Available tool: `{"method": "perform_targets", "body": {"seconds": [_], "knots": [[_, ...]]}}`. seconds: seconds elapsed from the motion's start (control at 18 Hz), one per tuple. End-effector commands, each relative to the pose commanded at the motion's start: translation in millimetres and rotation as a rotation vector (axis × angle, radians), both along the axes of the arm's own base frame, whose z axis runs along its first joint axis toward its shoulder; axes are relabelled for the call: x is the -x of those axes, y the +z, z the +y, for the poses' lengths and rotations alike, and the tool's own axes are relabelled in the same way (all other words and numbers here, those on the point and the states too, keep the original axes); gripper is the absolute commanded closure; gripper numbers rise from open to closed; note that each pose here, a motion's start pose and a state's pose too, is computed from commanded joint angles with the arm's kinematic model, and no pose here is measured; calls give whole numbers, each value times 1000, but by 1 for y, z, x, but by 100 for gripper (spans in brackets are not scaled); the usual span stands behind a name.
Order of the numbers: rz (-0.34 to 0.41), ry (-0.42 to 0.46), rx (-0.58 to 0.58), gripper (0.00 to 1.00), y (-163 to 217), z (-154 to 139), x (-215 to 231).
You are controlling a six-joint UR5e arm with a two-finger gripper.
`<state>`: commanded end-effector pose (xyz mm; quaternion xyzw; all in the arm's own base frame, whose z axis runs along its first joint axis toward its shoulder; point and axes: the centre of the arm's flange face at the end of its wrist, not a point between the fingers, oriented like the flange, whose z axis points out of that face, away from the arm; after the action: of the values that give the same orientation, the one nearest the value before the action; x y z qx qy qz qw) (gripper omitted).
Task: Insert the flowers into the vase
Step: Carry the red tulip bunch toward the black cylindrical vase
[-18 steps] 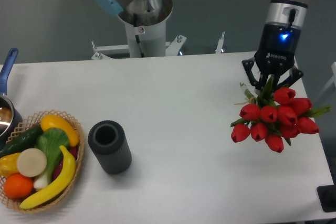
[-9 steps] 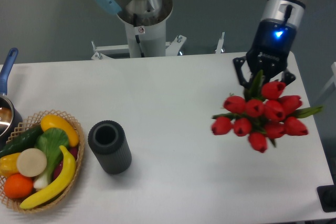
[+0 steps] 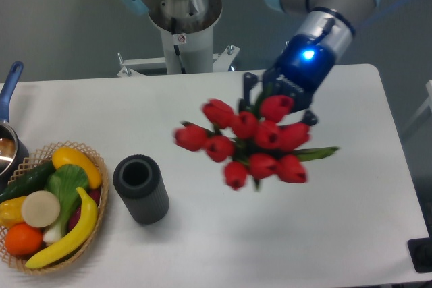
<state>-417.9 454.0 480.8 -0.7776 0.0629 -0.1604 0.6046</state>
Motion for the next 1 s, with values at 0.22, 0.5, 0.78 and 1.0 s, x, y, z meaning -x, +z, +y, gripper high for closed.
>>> {"method": "perform_targets", "body": {"seconds": [0.22, 0.5, 0.78, 1.0], "knots": [[-16, -103, -127, 86, 2, 13, -25], [-23, -191, -201, 86, -7, 34, -51], [-48, -211, -189, 86, -33, 39, -66], [-56, -217, -186, 86, -40, 42, -69]]}}
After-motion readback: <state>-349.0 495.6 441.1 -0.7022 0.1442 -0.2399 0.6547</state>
